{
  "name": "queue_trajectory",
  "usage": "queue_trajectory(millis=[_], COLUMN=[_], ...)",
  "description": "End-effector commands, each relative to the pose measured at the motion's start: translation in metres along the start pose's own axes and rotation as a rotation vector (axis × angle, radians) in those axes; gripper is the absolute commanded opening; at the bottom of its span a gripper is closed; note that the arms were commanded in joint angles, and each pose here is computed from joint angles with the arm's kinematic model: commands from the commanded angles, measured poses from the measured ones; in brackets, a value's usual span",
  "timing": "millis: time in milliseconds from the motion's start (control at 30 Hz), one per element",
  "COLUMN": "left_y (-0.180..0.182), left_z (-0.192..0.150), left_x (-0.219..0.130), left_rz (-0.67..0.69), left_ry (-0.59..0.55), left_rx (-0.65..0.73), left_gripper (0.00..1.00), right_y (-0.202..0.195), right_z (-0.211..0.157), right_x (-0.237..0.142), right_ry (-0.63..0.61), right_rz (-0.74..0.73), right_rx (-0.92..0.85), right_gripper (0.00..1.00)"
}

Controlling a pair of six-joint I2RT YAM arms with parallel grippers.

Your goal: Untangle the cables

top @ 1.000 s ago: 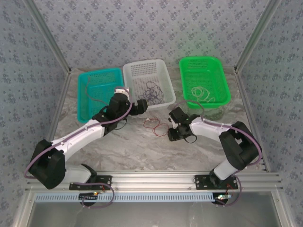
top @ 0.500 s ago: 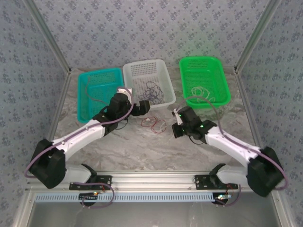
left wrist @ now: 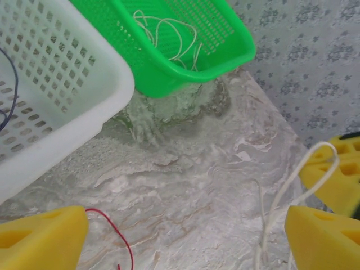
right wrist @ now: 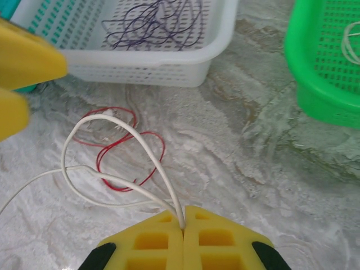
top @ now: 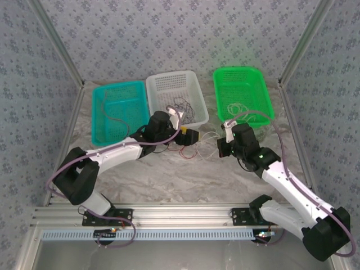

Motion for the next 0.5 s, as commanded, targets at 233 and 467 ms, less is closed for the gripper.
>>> queue_trajectory(millis=[233,467], left_y=[-0.026,-0.035], left_z=[-0.012,-0.019], left_x=[0.008,0.026], left_rz=[-0.161,-0.216], left_ry=[0.013,0.037], left_rx=[-0.064,-0.093], left_gripper=[0.85,0.72], right_y=[-0.023,-0.026], right_z=[0.019,0.021], right_x=[-0.008,-0.015], right_ry=[-0.139,-0.19], right_rz=[-0.113,-0.124], right_rx=[0.106,0.15], right_gripper=[0.04,0.04])
Point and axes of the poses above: each hand's point on the last joint's axis, 136 mm out from that joint toward the fingers, its own x axis out along the fingers, its own y axis along the line the jaws close on, z = x × y, the point moved 3 cm from there along -x, back along the fingers, and after that the axes turned 10 degrees about -x, right-handed, at the moved point
